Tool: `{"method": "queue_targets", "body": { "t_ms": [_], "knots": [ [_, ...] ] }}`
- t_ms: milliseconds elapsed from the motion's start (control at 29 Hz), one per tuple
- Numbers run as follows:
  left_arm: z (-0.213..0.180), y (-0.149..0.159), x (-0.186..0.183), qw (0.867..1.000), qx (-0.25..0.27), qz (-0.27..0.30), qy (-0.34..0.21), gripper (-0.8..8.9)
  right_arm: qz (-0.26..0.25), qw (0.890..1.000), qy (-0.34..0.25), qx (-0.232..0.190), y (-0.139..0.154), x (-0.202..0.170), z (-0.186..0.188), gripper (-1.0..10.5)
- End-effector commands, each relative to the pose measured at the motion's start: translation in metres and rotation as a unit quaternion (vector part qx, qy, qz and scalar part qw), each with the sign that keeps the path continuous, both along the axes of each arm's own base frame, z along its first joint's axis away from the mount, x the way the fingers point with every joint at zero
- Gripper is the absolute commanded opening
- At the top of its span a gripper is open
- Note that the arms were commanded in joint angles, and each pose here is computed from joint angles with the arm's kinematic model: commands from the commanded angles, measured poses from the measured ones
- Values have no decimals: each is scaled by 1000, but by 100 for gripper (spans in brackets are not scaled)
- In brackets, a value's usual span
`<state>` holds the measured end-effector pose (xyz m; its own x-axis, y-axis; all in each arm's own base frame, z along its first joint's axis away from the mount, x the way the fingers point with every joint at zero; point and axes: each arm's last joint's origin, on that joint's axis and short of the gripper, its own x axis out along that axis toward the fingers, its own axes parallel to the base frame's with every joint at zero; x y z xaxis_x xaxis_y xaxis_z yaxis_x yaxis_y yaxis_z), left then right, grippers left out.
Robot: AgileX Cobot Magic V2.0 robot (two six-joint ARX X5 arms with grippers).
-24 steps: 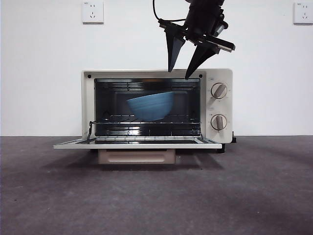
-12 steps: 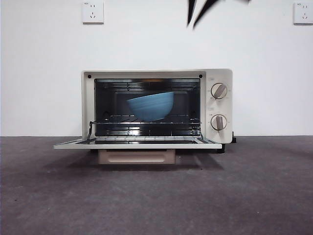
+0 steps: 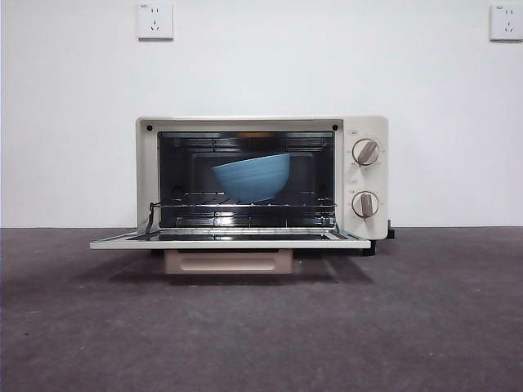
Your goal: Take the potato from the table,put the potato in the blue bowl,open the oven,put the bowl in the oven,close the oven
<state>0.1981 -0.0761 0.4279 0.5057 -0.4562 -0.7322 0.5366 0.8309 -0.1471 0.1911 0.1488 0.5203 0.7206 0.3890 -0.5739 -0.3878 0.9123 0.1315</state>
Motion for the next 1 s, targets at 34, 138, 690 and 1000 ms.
{"method": "queue_targets", "body": {
  "t_ms": [34, 138, 690, 1000],
  "knots": [
    [-13, 5, 24, 999, -9, 18, 38, -6, 15, 999, 6, -30, -12, -27, -7, -11],
    [-26, 13, 45, 997, -15, 42, 66, -6, 12, 999, 2, -51, -27, -52, -18, -11],
    [-153, 28, 92, 971, -39, 95, 214, -6, -109, 994, 10, -25, -102, -127, -119, -11],
    [-218, 46, 83, 942, -94, 183, 267, -6, -110, 994, -1, 10, -131, -157, -170, -11]
  ]
}}
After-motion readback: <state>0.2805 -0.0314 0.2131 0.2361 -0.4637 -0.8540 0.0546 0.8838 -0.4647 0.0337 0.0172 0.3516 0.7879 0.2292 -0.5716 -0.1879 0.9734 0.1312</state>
